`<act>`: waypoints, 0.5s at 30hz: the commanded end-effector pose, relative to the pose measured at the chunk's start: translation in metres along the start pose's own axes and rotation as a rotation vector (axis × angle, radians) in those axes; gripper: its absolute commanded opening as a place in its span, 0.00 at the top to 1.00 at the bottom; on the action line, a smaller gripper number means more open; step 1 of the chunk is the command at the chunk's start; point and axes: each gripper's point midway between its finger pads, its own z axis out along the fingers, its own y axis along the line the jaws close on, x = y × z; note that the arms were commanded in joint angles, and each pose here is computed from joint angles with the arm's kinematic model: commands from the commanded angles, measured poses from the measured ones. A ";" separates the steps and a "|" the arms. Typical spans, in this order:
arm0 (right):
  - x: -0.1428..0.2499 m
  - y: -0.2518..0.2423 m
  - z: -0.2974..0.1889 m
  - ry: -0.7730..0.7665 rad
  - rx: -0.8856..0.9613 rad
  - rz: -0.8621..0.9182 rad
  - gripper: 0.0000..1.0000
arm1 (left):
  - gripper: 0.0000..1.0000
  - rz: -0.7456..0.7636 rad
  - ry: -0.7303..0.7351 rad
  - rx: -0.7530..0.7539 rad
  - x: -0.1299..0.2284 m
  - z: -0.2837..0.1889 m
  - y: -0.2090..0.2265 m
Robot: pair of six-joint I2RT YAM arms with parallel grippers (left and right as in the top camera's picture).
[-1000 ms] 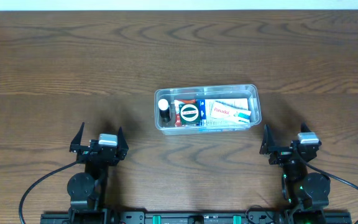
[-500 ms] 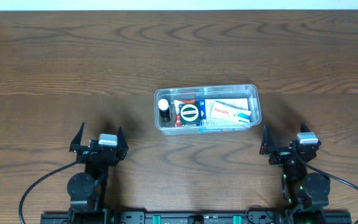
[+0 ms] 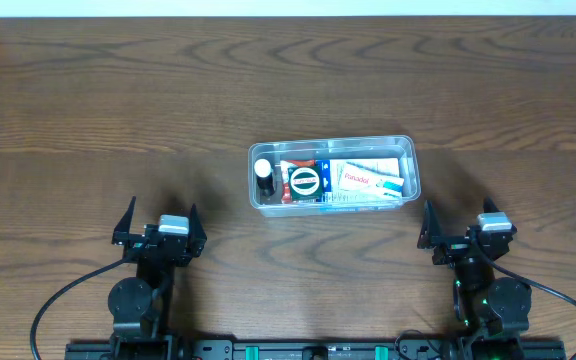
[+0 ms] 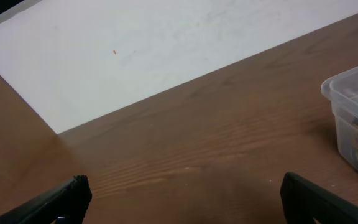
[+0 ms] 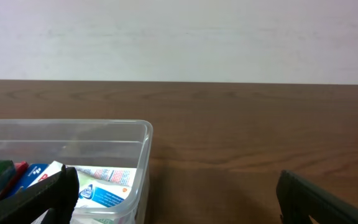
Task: Pack container
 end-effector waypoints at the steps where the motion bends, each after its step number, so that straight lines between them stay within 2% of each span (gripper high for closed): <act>1: 0.001 0.004 0.000 0.001 -0.020 -0.013 0.01 | 0.02 0.008 0.044 0.016 0.014 0.001 -0.005; 10: 0.001 0.004 0.000 0.001 -0.019 -0.013 0.01 | 0.02 -0.325 0.036 0.029 0.012 0.001 -0.008; 13: 0.001 0.004 0.000 0.001 -0.020 -0.013 0.01 | 0.02 -0.550 0.055 -0.097 0.020 0.000 0.011; 15: 0.001 0.004 0.000 0.001 -0.020 -0.013 0.01 | 0.02 -0.639 0.054 -0.159 0.023 -0.002 0.020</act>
